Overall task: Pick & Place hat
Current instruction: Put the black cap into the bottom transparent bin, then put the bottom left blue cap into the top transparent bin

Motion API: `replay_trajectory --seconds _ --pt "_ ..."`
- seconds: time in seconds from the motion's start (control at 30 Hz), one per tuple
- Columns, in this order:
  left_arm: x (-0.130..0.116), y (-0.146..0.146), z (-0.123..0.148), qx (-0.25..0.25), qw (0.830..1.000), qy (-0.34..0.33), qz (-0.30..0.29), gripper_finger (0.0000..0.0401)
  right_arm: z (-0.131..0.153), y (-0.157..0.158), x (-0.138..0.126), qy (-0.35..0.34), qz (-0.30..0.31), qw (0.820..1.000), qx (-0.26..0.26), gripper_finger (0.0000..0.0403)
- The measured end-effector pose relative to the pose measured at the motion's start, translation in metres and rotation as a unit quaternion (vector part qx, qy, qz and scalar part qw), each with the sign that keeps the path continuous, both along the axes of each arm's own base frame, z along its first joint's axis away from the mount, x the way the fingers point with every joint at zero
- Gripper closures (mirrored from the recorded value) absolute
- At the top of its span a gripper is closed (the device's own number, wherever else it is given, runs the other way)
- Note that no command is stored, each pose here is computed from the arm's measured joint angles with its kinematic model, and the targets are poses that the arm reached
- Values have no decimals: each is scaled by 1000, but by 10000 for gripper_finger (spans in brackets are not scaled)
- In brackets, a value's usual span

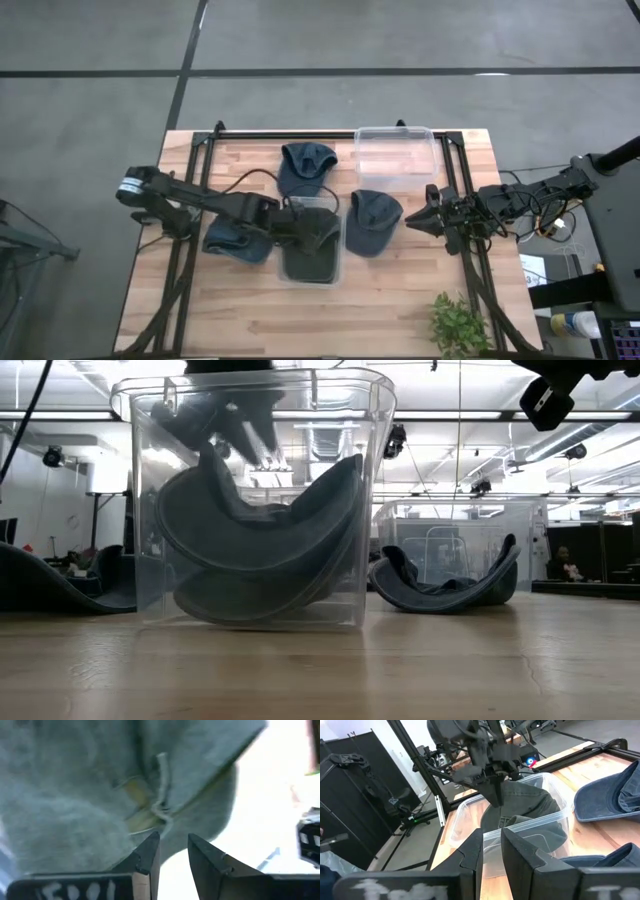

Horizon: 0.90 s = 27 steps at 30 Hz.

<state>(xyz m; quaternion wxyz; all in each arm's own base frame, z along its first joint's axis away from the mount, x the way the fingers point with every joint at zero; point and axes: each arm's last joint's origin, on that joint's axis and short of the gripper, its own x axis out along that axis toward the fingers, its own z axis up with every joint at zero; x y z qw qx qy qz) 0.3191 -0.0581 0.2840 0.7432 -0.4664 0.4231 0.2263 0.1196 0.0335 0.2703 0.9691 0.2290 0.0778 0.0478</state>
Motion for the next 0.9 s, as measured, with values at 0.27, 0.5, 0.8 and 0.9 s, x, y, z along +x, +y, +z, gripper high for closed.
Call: replay_trajectory --seconds 0.27,0.5,0.8,0.9 --pt "-33 6 77 74 997 29 7 310 0 0 0 1 0 1000 0 339" --pt "-108 -5 98 88 977 121 149 310 0 0 0 1 0 1000 0 339" --pt "-159 -15 44 -26 951 153 266 310 -1 0 0 5 0 1000 -1 339" --pt "-161 -21 19 -57 948 158 269 310 -1 0 0 5 1 1000 -1 339"
